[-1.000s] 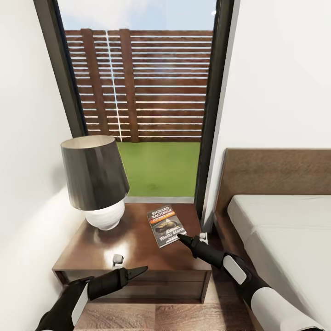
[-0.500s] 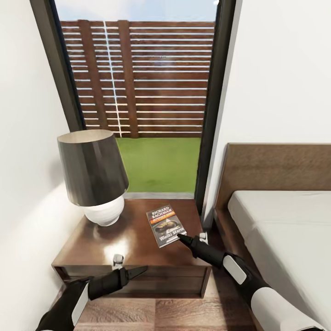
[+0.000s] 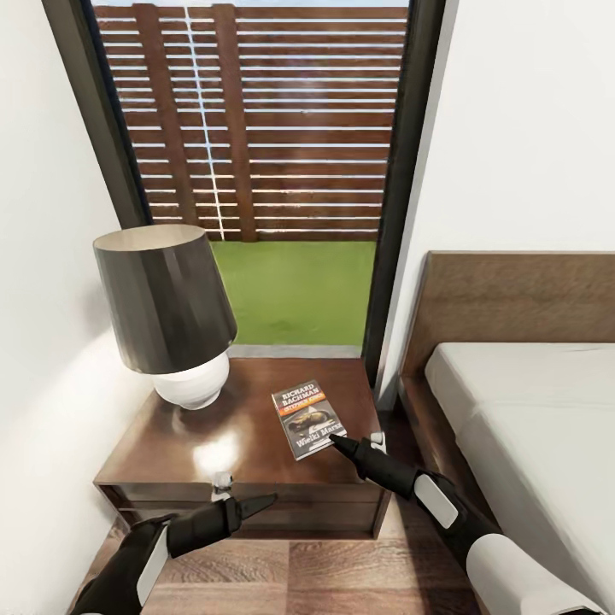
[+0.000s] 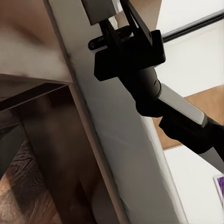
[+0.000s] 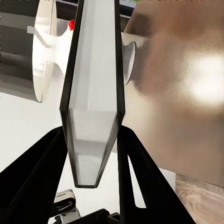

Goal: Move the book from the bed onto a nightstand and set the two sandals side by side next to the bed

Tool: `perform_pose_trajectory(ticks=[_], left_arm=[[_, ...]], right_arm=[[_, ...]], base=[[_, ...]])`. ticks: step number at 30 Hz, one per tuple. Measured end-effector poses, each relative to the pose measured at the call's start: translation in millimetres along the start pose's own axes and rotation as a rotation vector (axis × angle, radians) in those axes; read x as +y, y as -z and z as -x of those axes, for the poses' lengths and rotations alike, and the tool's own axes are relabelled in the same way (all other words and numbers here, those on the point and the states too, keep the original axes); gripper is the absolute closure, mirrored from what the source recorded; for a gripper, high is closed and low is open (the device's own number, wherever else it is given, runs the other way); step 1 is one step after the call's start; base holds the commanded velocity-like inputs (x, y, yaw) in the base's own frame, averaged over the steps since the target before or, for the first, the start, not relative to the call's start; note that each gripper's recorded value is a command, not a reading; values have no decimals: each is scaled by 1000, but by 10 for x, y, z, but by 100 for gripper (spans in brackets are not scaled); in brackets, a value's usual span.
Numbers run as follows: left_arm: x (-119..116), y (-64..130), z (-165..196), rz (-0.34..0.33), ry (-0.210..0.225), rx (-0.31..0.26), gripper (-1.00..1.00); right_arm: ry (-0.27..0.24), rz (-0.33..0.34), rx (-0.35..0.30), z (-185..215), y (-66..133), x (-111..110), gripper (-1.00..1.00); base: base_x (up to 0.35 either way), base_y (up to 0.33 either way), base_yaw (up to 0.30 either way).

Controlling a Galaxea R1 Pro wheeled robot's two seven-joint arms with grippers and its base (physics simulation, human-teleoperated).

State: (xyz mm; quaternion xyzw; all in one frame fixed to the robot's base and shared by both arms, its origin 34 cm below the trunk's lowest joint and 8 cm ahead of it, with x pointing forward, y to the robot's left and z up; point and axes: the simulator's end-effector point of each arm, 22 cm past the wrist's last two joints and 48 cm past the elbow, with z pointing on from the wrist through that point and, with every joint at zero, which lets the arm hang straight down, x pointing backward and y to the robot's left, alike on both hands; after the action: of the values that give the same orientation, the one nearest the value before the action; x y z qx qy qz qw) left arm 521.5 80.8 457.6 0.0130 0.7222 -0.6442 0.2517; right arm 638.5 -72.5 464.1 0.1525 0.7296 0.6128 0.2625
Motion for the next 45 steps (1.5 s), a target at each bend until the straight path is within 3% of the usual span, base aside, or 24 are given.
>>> perform_pose_trajectory(ticks=[13, 24, 45], left_arm=[[-3, -6, -2, -1, 0, 0, -100], [184, -6, -104, 14, 43, 8, -100], [181, -3, -100, 13, 43, 6, -100]], right_arm=[[0, 0, 0, -1, 0, -1, 100], [-34, -26, 10, -75, -14, -257, 100], [-36, -24, 9, -71, -15, -252, 100]], base=[[0, 0, 0], [0, 0, 0], [56, 0, 0]])
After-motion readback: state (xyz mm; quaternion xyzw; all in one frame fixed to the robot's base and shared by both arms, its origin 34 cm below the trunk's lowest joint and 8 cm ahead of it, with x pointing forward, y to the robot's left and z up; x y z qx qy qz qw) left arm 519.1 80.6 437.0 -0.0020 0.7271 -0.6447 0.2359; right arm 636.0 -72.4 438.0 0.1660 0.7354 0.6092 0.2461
